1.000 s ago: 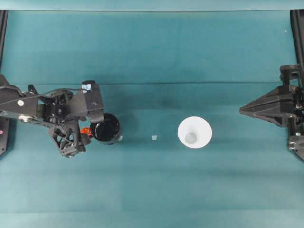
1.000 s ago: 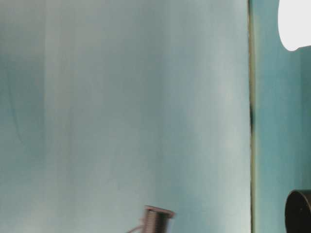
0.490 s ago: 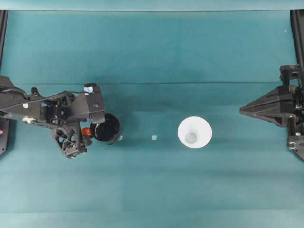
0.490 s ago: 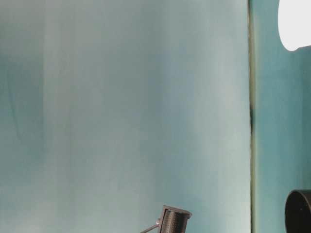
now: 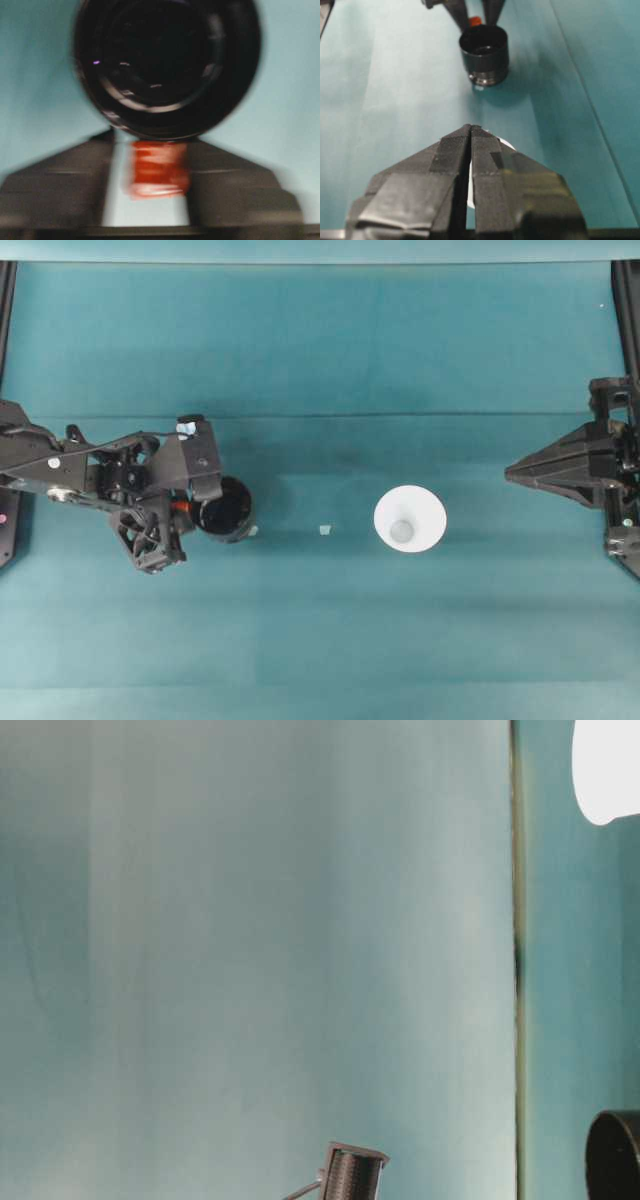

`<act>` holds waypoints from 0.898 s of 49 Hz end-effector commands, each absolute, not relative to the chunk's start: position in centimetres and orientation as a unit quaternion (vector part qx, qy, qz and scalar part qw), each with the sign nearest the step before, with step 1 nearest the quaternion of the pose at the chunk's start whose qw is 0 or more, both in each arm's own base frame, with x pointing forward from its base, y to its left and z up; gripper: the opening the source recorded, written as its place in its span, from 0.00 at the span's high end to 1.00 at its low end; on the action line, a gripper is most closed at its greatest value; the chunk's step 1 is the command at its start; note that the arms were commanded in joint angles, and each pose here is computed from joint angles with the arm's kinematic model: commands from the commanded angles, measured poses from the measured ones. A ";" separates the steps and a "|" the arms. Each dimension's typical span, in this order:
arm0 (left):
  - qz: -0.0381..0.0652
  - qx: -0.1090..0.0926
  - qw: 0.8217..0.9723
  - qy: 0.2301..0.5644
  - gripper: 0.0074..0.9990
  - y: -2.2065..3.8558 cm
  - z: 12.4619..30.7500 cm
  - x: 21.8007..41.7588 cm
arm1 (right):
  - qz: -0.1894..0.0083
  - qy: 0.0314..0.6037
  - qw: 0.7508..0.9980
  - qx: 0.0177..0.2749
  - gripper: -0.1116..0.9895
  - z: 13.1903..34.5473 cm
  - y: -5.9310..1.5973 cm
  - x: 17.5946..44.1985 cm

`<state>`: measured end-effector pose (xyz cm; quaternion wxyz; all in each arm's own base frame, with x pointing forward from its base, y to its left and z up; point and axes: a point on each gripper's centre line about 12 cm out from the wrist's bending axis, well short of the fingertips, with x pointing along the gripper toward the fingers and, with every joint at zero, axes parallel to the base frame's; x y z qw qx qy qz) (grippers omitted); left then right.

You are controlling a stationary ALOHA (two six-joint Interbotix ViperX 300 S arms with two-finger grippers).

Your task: Put the paper cup into the moved red handle cup holder.

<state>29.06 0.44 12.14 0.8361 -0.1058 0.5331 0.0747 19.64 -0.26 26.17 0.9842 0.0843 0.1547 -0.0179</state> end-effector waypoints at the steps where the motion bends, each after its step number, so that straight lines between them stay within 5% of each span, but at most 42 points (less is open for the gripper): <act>1: 0.067 -0.101 0.845 0.521 0.74 0.18 12.8 29.7 | -0.020 0.152 0.984 0.091 0.98 26.4 -0.33 19.8; 14: 0.064 -0.098 0.850 0.513 0.74 0.04 13.5 29.9 | -0.023 0.160 0.983 0.091 0.98 26.2 -0.44 19.8; 24: 0.058 -0.090 0.860 0.500 0.74 0.07 17.7 31.4 | -0.024 0.166 0.981 0.093 0.98 26.1 -0.42 19.7; 33: 0.030 -0.041 0.864 0.501 0.74 0.09 21.7 33.7 | -0.027 0.167 0.981 0.093 0.98 26.1 -0.54 19.7; 44: -0.001 0.019 0.868 0.497 0.74 0.44 22.9 37.4 | -0.030 0.166 0.981 0.094 0.98 26.1 -0.66 19.6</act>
